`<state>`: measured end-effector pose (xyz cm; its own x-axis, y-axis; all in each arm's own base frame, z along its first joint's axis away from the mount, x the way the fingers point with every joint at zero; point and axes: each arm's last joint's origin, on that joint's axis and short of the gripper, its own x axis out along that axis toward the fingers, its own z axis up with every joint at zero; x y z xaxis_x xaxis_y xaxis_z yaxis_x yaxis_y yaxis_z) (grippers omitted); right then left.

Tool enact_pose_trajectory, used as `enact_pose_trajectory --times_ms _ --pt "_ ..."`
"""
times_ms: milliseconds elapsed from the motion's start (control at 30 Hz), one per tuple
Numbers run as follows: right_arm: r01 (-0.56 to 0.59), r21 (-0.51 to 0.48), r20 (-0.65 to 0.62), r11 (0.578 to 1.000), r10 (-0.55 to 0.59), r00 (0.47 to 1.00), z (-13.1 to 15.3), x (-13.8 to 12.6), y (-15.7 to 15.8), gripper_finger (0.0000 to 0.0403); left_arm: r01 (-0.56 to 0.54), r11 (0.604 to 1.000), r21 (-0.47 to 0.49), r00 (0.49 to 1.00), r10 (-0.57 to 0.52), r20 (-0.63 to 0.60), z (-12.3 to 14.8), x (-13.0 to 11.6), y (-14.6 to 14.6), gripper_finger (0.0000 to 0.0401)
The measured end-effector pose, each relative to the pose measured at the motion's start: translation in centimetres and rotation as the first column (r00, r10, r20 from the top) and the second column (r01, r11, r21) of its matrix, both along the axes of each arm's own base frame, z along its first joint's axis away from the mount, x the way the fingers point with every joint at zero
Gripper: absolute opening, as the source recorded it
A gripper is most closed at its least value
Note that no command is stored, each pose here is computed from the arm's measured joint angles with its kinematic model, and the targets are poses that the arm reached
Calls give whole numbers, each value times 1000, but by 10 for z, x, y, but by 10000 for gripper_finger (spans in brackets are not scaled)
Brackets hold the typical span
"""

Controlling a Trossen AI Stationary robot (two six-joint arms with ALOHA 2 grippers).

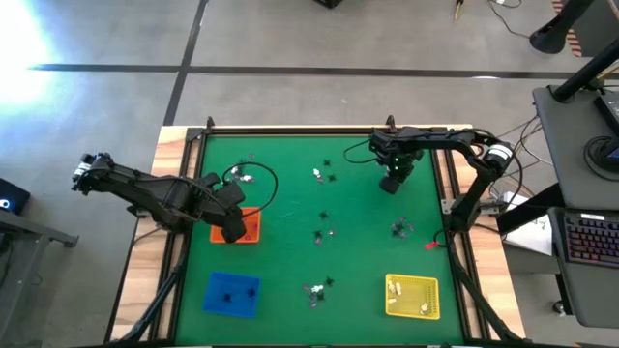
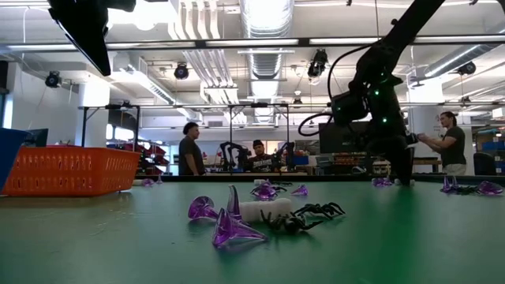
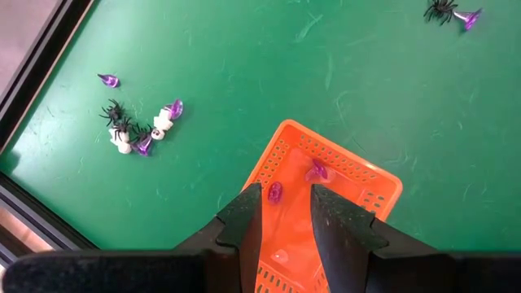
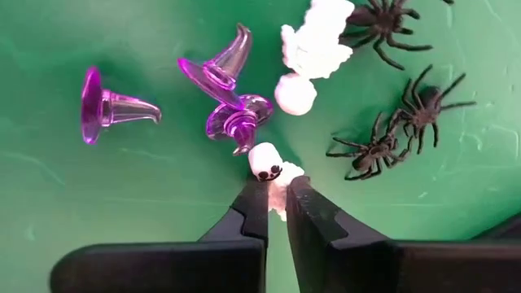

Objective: Sort Halloween decoration
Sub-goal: Put the white skeleton toy into the yellow bin

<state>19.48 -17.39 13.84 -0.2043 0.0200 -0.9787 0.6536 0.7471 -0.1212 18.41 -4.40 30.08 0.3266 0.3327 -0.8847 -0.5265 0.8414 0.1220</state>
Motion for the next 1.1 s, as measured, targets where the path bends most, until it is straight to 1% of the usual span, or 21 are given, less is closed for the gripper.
enact_pose_trajectory --times_ms 133,233,367,567,733,800,1000,1100 --pt "57 -6 0 998 -57 998 9 -5 4 13 0 1000 0 1000 0 0 0 0 0 89" --pt "102 -14 69 995 -100 993 23 -7 7 11 0 1000 -2 1000 0 1 0 0 0 89" --pt "156 -38 124 987 -150 981 42 -12 13 11 -9 1000 -7 1000 9 9 0 1 0 89" --pt "242 -39 281 970 -222 934 72 -18 25 11 -48 999 -22 998 49 25 0 1 0 89" --pt "274 -26 386 961 -243 890 92 -22 39 12 -63 998 -28 998 64 31 0 1 0 89" --pt "285 -3 421 958 -257 870 99 -23 46 12 -62 998 -29 997 63 33 0 1 0 89" --pt "329 41 447 943 -312 838 112 -23 71 12 -62 998 -29 997 63 33 0 1 0 89" --pt "348 66 438 935 -340 832 115 -19 87 12 -42 999 -21 999 42 27 0 1 -1 89"
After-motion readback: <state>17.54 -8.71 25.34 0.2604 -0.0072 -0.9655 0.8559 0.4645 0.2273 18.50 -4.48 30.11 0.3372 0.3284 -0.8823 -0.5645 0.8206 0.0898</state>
